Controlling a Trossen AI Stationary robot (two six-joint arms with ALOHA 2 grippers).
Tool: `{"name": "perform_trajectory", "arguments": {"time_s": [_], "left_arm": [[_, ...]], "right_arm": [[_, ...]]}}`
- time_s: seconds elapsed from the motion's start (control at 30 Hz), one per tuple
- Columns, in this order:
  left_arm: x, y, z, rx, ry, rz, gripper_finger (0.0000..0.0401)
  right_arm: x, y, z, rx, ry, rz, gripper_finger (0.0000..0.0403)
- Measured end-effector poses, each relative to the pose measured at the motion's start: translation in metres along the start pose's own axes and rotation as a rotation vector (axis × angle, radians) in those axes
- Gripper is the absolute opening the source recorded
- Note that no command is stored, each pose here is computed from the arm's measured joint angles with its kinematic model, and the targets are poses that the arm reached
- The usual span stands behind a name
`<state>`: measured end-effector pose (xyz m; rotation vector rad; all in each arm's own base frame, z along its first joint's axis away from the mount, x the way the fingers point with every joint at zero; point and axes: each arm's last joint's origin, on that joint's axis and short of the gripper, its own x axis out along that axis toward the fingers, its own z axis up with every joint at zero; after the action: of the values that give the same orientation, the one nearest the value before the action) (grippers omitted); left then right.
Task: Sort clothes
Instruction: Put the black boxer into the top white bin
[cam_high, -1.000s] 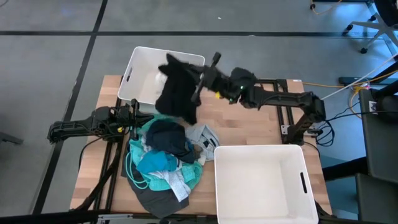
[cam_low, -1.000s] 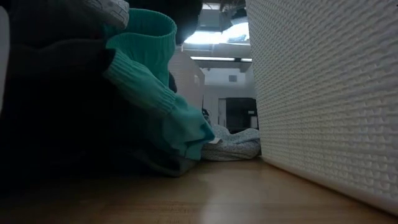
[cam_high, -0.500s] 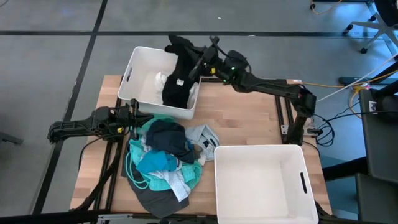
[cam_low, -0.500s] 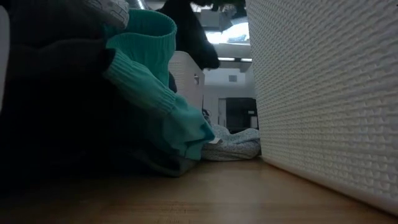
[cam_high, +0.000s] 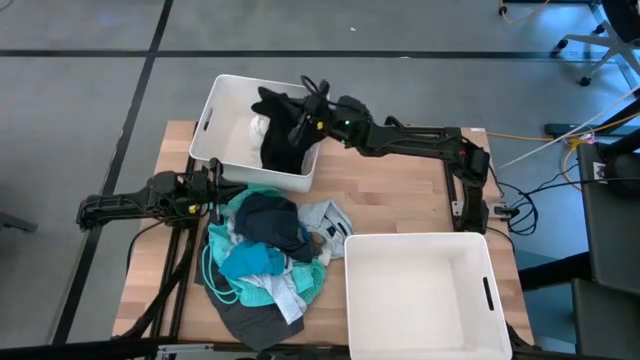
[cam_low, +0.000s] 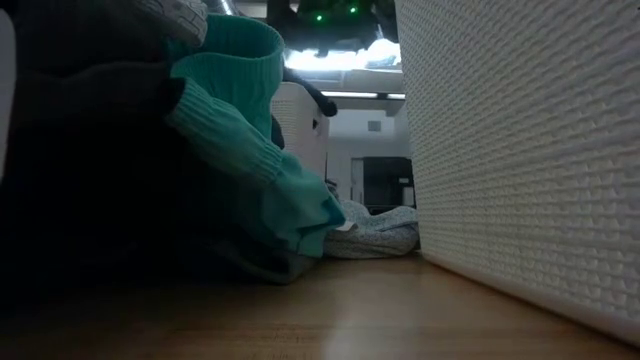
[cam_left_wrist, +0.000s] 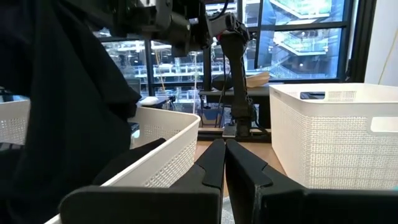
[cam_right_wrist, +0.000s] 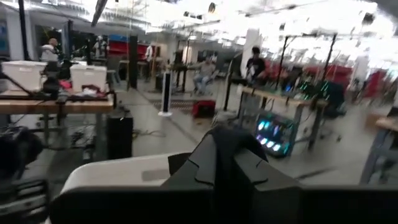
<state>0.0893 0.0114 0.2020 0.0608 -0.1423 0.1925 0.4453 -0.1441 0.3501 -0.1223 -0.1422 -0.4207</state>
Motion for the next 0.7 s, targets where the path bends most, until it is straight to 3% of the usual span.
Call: {"name": "perform_trajectory", "arguments": {"time_s": [0.2,0.43,0.7], "left_arm": [[0.000,0.000,0.000,0.000,-0.001,0.000,0.0004],[0.000,0.000,0.000,0.000,-0.001,0.000,0.0004],[0.000,0.000,0.000,-0.003,-0.001,0.001,0.0004]], "right_arm": [[-0.001,0.001,-0.015,0.050,0.154,0.024,0.0036],[-0.004,0.000,-0.026,0.119,0.275,0.035,0.0148],[-0.028,0.012,0.022,0.032,0.252,0.096,0.0245]]}}
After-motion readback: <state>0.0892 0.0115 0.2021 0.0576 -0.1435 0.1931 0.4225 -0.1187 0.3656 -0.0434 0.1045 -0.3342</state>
